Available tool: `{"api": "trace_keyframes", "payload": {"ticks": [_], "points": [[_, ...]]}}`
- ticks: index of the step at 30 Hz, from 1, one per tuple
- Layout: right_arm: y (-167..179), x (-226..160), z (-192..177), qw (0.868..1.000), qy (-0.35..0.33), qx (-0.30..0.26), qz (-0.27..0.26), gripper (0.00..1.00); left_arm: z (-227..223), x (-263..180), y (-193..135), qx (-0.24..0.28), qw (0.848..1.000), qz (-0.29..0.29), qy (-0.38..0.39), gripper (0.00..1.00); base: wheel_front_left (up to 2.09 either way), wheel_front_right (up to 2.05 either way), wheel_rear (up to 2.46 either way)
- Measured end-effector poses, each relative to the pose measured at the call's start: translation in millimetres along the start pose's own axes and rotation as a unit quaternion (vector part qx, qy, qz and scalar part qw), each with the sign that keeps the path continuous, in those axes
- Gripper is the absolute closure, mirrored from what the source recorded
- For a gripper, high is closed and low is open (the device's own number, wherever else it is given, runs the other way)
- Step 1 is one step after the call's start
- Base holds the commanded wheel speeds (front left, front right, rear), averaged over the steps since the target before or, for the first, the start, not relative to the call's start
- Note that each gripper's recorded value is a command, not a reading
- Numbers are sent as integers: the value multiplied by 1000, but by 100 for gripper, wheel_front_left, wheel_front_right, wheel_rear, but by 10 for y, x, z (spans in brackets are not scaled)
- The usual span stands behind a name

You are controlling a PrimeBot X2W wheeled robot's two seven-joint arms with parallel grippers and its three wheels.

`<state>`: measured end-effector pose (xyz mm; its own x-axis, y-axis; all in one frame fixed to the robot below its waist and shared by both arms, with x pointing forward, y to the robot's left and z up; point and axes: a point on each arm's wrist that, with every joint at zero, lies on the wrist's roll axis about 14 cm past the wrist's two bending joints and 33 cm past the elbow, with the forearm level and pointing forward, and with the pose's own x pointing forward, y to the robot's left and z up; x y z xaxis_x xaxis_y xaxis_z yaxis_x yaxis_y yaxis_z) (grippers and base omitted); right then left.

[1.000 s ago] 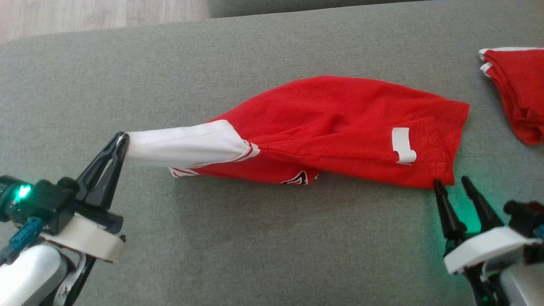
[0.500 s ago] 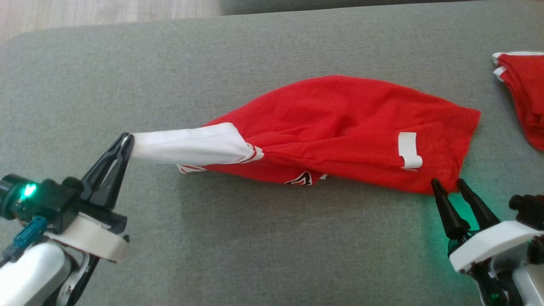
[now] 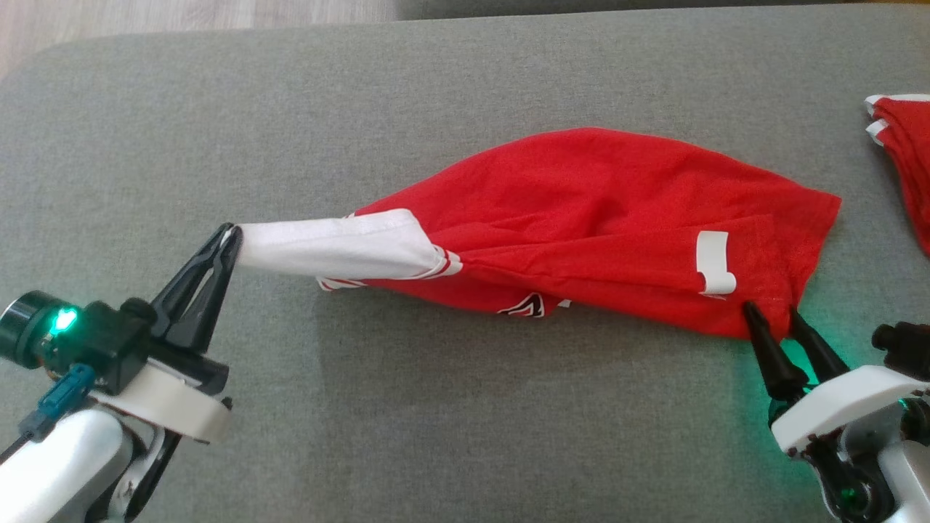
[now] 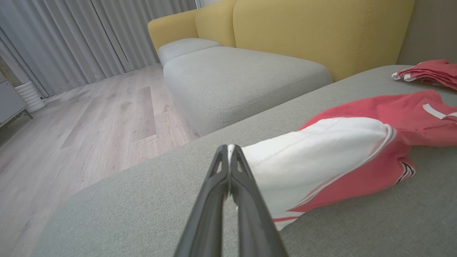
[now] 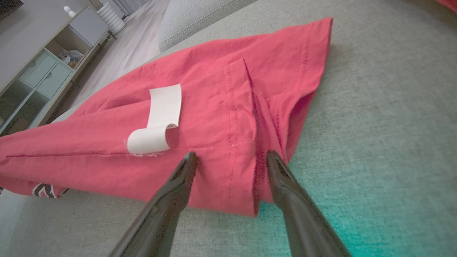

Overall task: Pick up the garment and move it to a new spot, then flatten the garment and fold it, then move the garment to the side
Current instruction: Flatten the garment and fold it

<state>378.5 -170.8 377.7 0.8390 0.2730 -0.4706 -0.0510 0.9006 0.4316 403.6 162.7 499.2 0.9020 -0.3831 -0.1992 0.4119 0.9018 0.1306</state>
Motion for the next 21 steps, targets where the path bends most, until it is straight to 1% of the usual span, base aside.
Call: {"api": "trace_keyframes", "payload": {"ticks": [1, 2, 3, 4, 5, 6, 8, 10, 12, 14, 15, 16, 18, 21], "points": [[1, 2, 0, 1000, -1, 0, 0, 39, 0, -2, 1, 0, 1000, 0, 0, 100, 0, 0, 0], [7, 4, 7, 1000, -4, -1, 1, 39, 1, -4, 1, 0, 1000, 1, 0, 100, 0, 0, 0], [17, 6, 19, 1000, -7, -2, 2, 53, 3, -6, 2, 0, 1000, 1, 0, 100, 0, 0, 0], [23, 7, 34, 1000, -11, -2, 3, 57, 7, -7, 1, 1, 1000, 1, -1, 100, 0, 0, 0], [29, 7, 50, 1000, -15, -2, 4, 60, 11, -8, 2, 1, 1000, 1, -1, 100, 0, 0, 0], [36, 6, 62, 1000, -17, -3, 5, 60, 15, -9, 2, 1, 1000, 1, -2, 100, 0, 0, 0], [48, 6, 68, 1000, -18, -2, 7, 64, 21, -10, 1, 2, 1000, 1, -3, 100, 0, 0, 0], [61, 11, 92, 1000, -22, 0, 9, 63, 25, -13, 0, 2, 1000, 1, -4, 100, 0, 0, 0], [68, 13, 113, 1000, -26, -1, 10, 60, 25, -18, -4, 2, 1000, 1, -4, 100, 0, 0, 0], [66, 12, 119, 1000, -27, -3, 11, 61, 25, -25, -5, 2, 1000, 2, -4, 100, 0, 0, 0], [66, 12, 119, 1000, -27, -4, 11, 65, 25, -29, -4, 2, 1000, 2, -4, 100, 0, 0, 0], [65, 13, 117, 1000, -26, -5, 11, 74, 26, -32, -3, 2, 1000, 3, -4, 100, 0, 0, 0], [62, 15, 119, 1000, -25, -6, 11, 100, 28, -41, 1, 2, 1000, 4, -4, 100, 0, 0, 0], [64, 11, 134, 1000, -27, -9, 12, 100, 36, -54, 8, 2, 1000, 6, -5, 100, 0, 0, 0]]}}
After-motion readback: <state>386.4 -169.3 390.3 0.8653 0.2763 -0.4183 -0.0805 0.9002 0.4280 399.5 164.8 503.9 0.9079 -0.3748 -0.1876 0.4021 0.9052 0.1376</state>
